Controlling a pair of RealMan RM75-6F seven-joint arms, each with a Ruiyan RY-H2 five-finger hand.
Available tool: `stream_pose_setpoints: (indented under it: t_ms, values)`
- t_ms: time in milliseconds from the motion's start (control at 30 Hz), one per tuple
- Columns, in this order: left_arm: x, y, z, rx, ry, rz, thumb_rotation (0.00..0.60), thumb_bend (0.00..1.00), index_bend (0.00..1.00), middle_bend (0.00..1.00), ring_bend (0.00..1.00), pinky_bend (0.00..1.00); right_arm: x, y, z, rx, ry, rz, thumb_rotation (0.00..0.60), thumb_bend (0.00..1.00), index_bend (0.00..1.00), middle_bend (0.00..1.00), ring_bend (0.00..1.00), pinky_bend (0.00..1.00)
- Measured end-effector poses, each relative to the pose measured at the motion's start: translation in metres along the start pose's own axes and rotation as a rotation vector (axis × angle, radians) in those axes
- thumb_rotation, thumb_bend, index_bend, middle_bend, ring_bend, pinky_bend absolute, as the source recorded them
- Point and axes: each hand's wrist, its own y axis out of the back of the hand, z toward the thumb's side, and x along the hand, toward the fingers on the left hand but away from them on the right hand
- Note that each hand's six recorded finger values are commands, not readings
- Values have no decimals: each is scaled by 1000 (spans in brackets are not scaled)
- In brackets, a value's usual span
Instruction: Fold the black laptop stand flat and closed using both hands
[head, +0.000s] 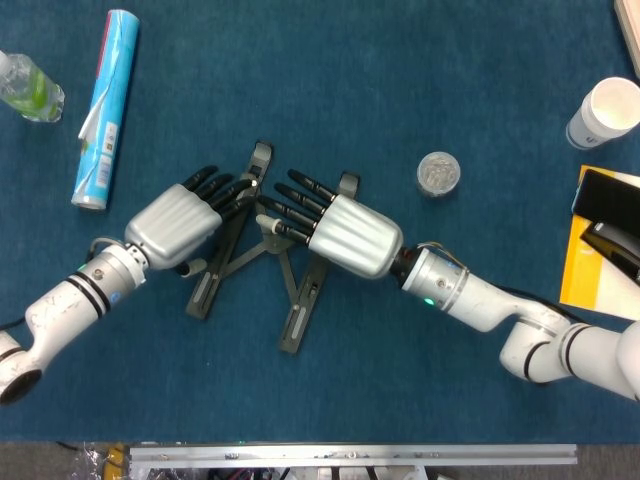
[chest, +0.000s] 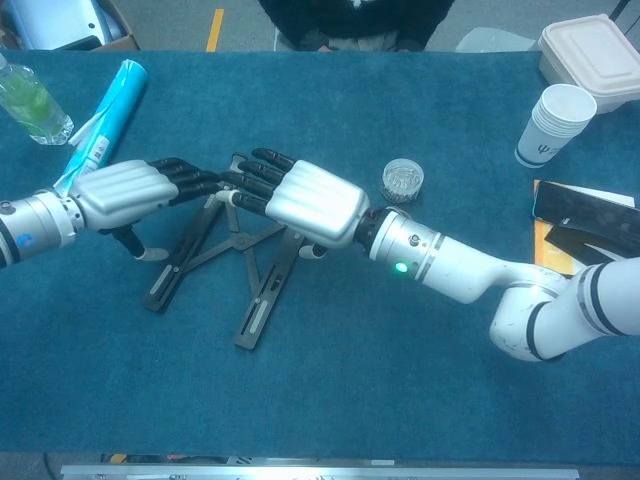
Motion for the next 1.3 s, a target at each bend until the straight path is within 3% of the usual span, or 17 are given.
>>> stream_pose_setpoints:
  t_ms: [533, 933, 1300]
  values:
    - [4, -1, 13, -35, -29, -6, 586, 222, 0, 0, 0, 0, -6, -1, 2, -2, -10, -5, 600, 0, 0, 0, 0, 0]
    - [-1, 0, -5, 13, 9, -5, 600, 222, 0, 0, 0, 0, -6, -2, 6, -10, -1, -4, 600, 0, 0, 0, 0, 0]
    - [0, -11, -13, 28, 30, -19, 600, 222, 0, 0, 0, 0, -9, -3, 10, -12, 2, 0, 600, 0, 0, 0, 0, 0]
